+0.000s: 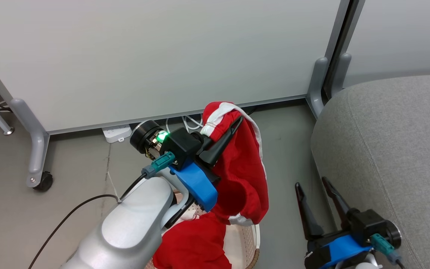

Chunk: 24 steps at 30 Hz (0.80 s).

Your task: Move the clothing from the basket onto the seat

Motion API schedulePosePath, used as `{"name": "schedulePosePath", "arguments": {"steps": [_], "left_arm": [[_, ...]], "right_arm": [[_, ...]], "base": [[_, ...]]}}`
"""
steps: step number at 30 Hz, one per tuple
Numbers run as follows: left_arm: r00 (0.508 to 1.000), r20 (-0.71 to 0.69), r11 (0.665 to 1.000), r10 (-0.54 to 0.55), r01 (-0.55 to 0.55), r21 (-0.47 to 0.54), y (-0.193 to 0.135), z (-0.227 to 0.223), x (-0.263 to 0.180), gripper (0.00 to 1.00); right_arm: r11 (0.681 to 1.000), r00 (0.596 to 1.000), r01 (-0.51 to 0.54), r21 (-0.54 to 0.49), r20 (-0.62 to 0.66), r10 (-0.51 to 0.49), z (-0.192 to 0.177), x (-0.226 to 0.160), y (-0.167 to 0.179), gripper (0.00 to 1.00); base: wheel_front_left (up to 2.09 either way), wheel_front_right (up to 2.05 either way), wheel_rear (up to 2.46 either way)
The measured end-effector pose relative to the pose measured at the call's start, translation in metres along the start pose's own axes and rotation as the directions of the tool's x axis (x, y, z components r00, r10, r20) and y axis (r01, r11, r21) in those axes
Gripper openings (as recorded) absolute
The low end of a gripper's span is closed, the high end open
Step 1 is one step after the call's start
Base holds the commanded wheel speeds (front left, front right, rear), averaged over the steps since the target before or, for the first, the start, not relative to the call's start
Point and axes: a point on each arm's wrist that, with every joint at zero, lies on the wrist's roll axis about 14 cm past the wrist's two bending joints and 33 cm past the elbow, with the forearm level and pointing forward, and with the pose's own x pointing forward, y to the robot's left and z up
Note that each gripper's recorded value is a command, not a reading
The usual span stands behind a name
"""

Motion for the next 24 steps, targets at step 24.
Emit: {"name": "schedulePosePath", "arguments": {"steps": [24], "left_arm": [[1.0, -0.027, 1.0, -0.006, 0.006, -0.017, 0.003, -0.017, 0.007, 0.0]], "right_arm": [[0.914, 0.916, -0.392, -0.105, 0.051, 0.399, 0.028, 0.055, 0.115, 1.0]], "base": [[0.0, 0.0, 0.0]]}}
